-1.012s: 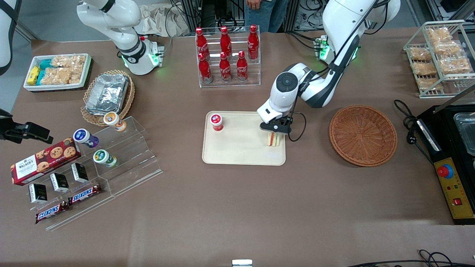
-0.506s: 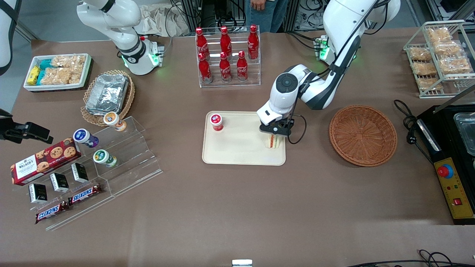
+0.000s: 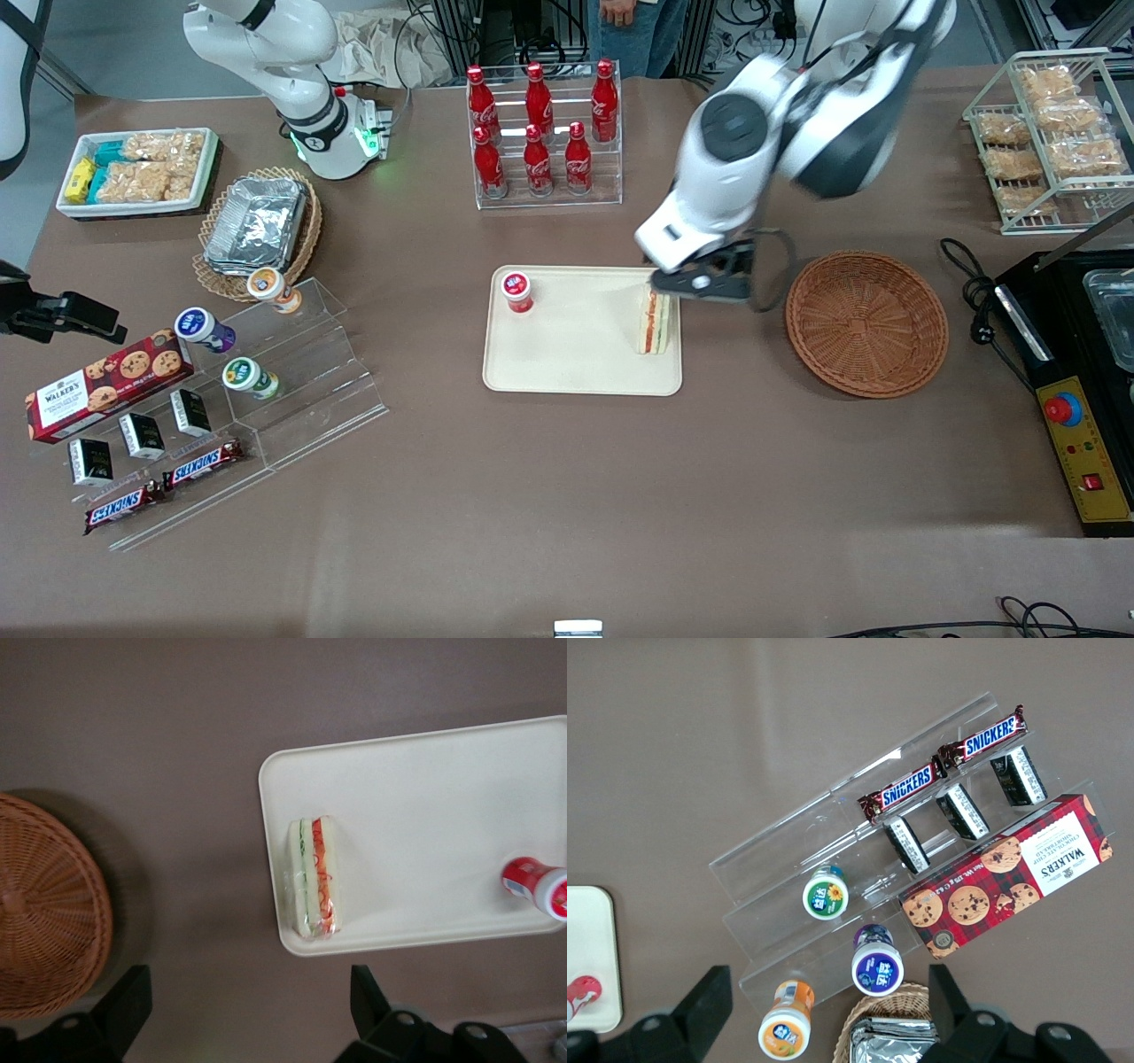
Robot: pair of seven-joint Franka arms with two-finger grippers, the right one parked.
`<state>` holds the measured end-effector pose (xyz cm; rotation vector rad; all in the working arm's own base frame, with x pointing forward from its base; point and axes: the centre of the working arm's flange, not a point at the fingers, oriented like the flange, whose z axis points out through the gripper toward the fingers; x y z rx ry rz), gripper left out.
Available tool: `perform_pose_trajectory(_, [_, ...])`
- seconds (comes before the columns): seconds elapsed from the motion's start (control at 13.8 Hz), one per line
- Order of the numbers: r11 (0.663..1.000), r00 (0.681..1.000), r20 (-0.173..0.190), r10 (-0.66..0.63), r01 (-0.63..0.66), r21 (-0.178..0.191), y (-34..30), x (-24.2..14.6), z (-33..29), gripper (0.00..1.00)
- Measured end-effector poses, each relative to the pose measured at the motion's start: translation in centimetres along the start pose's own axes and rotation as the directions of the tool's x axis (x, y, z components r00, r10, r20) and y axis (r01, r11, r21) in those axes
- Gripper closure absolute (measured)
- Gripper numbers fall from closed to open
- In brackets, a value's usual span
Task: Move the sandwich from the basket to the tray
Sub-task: 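Raise the left gripper away from the sandwich on the tray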
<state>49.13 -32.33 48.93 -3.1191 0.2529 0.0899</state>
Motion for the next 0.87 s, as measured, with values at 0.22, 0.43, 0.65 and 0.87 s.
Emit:
perform_pose_trajectory(0.22, [1.000, 1.000, -0.011, -0.015, 0.015, -0.022, -6.5, 0.4, -4.5, 0.00])
perform_pose_trajectory(0.43, [0.997, 0.998, 0.020, -0.057, 0.058, -0.058, -13.6, 0.1, -7.3, 0.00])
perform_pose_trajectory(0.65, [0.993, 0.995, 0.030, -0.093, 0.095, -0.068, -20.4, 0.0, -9.9, 0.00])
perform_pose_trajectory(0.87, [0.992, 0.994, 0.013, -0.111, 0.112, -0.059, -23.3, 0.0, -11.5, 0.00])
